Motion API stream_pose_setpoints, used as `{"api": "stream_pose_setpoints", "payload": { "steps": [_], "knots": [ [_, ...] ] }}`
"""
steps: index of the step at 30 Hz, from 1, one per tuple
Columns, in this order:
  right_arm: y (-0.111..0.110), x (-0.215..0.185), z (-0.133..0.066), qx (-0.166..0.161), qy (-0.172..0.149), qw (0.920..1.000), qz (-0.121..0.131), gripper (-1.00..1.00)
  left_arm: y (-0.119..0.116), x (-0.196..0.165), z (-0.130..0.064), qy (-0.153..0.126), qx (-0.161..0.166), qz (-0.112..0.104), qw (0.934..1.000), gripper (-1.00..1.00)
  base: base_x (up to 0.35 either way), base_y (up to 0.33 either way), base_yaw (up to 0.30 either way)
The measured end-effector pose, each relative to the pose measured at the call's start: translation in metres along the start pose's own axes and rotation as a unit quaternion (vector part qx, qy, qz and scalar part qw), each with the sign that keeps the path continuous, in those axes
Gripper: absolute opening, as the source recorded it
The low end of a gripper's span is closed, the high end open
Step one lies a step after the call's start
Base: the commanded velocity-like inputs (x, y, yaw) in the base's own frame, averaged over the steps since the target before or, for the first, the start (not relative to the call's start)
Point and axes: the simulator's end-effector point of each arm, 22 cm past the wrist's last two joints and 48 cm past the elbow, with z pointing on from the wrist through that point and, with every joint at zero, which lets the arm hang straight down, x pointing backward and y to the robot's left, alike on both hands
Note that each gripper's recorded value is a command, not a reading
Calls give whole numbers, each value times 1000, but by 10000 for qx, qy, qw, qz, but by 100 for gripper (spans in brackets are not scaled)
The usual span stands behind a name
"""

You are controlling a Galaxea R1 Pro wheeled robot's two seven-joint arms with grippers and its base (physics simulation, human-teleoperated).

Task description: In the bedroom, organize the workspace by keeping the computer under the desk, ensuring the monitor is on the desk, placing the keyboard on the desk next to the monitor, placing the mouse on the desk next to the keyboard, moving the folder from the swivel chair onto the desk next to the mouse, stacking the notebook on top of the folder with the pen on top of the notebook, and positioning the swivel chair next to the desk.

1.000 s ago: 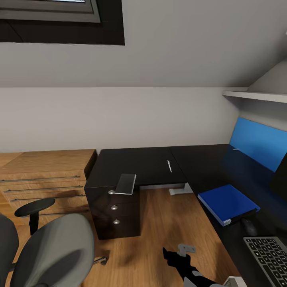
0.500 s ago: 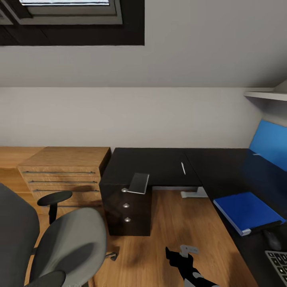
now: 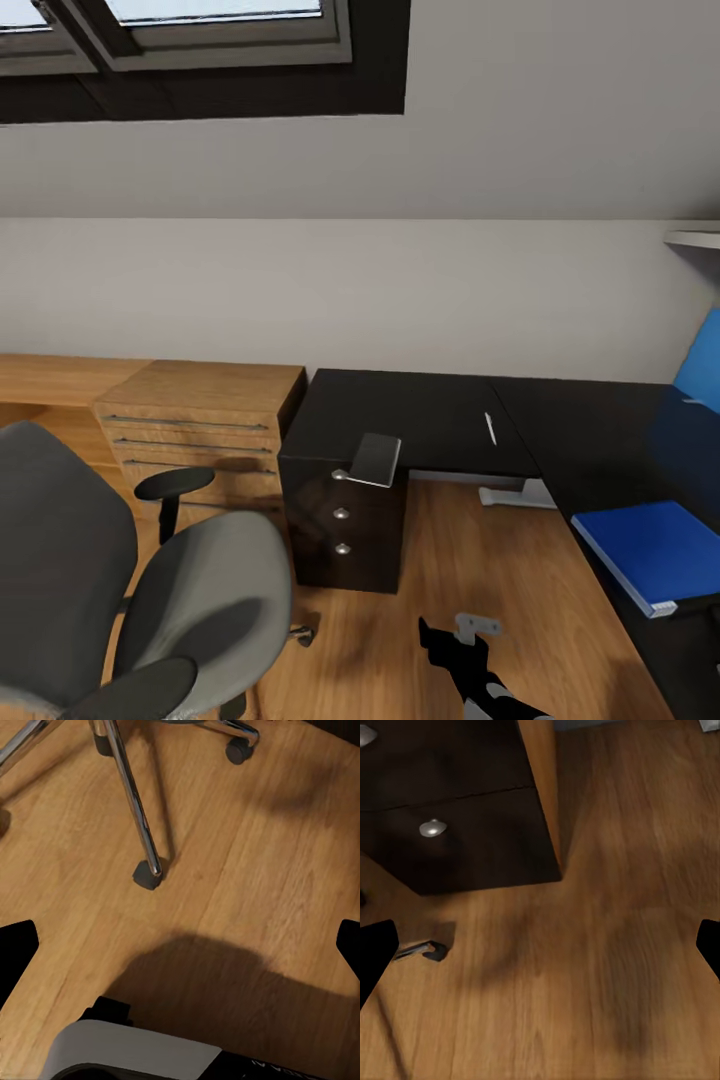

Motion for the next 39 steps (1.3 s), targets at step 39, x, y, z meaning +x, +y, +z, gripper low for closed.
{"api": "stream_pose_setpoints", "payload": {
  "steps": [39],
  "knots": [
    [-3,-88,12,23,-1201,9928,36,100,0,0,6,-37,21,17,10000,100,23,-52,-27]
  ]
}}
